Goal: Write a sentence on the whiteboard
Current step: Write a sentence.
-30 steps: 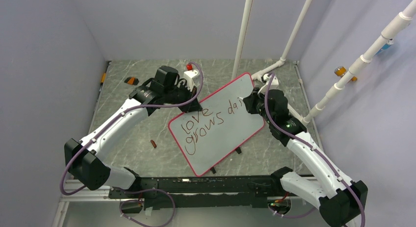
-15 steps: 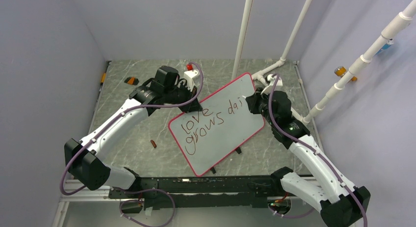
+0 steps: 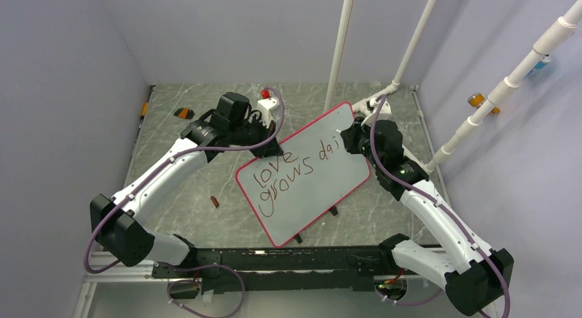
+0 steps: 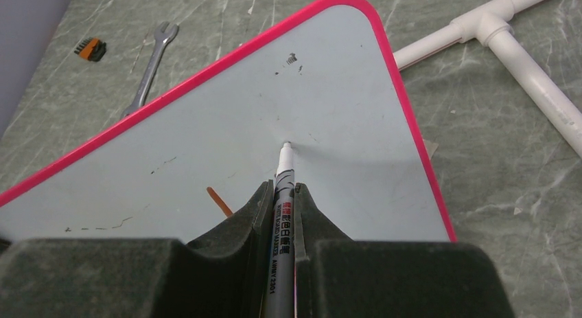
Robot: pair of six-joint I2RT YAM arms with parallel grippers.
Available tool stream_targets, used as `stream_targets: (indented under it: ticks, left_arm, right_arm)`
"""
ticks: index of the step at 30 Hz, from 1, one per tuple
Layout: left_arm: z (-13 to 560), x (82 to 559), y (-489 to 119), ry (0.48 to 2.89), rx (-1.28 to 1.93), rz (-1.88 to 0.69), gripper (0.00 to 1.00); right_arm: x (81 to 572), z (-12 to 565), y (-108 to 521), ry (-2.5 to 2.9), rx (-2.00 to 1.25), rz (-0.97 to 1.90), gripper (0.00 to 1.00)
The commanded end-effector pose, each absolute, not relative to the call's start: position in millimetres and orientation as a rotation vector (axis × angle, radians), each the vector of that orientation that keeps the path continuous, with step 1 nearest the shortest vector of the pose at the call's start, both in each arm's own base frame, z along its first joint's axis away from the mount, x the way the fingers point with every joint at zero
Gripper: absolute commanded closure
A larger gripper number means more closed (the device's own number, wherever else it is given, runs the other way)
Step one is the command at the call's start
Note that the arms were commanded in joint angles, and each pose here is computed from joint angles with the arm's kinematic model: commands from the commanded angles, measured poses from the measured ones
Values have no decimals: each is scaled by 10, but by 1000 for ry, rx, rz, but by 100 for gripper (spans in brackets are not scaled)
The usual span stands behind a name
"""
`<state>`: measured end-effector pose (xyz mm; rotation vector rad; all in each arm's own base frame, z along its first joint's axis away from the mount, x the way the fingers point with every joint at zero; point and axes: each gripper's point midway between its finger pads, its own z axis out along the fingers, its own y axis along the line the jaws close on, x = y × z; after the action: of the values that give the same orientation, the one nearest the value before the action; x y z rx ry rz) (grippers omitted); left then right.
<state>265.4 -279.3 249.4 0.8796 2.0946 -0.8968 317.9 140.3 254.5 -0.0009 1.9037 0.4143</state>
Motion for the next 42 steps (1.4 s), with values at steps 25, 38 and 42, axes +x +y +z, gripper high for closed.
stream_targets:
  ticks: [25, 38, 42]
  left_arm:
    - [2501, 2903, -2640, 1981, 965, -657, 100]
    - [2505, 2905, -2640, 1980, 965, -654, 100]
    - [2494, 2900, -2638, 1983, 966, -654, 100]
  right_arm:
    - [2895, 2028, 1285, 1997, 22, 405, 100]
    - [3056, 2275, 1241, 1951, 23, 342, 100]
    - [3086, 2394, 1251, 1931, 16, 344, 100]
